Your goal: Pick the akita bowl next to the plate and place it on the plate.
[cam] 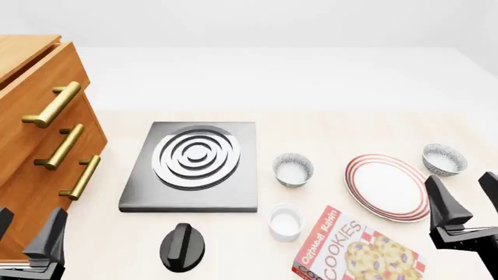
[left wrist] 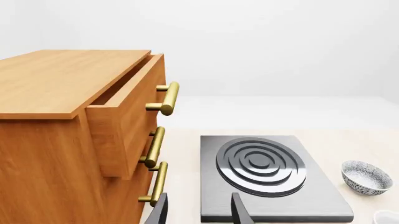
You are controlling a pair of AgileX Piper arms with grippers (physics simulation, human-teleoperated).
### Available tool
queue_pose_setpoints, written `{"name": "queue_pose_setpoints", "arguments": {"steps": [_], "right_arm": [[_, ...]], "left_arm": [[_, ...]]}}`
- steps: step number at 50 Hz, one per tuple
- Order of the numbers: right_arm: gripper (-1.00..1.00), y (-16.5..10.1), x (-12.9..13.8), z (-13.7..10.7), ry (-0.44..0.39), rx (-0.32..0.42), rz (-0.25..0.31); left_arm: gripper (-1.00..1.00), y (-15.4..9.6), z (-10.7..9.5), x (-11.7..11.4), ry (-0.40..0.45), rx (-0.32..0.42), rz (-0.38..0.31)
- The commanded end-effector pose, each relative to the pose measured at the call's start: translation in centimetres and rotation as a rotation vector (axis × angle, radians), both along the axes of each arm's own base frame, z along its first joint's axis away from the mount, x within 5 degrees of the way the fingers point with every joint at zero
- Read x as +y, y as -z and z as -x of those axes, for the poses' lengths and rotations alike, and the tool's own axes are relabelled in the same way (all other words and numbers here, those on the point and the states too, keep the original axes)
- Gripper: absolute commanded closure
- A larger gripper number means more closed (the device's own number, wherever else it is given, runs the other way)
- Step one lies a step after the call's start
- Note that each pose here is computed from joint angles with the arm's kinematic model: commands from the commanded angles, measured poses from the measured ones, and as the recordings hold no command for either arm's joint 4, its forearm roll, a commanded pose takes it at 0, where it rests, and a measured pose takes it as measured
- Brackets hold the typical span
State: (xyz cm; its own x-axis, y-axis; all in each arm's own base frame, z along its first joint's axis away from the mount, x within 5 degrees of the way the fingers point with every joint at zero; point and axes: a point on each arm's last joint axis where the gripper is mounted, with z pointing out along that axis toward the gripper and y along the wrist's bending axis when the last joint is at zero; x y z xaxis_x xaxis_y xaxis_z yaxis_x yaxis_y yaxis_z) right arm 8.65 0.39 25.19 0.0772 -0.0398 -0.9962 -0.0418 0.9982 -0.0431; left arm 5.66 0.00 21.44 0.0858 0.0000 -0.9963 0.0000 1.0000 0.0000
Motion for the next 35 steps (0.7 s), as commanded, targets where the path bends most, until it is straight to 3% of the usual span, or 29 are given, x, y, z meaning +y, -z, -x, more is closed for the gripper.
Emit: {"name": "queue_pose_setpoints", "arguments": {"steps": [1, 6, 35], "right_arm": [[-1.00, -0.8, 0.2, -1.4, -0.012, 0.006, 0.013], [-1.00, -0.8, 0.3, -2.6, -0.016, 0.042, -0.003], [-1.00, -1.5, 0.2, -6.5, 0.009, 0.060, 0.023]], "left_arm": [[-1.00, 0.0, 0.0, 0.0, 0.000, 0.000, 0.000], [-1.00, 0.0, 0.0, 0.0, 0.000, 0.000, 0.000], [-1.00, 0.0, 0.0, 0.0, 0.000, 0.000, 0.000]]}}
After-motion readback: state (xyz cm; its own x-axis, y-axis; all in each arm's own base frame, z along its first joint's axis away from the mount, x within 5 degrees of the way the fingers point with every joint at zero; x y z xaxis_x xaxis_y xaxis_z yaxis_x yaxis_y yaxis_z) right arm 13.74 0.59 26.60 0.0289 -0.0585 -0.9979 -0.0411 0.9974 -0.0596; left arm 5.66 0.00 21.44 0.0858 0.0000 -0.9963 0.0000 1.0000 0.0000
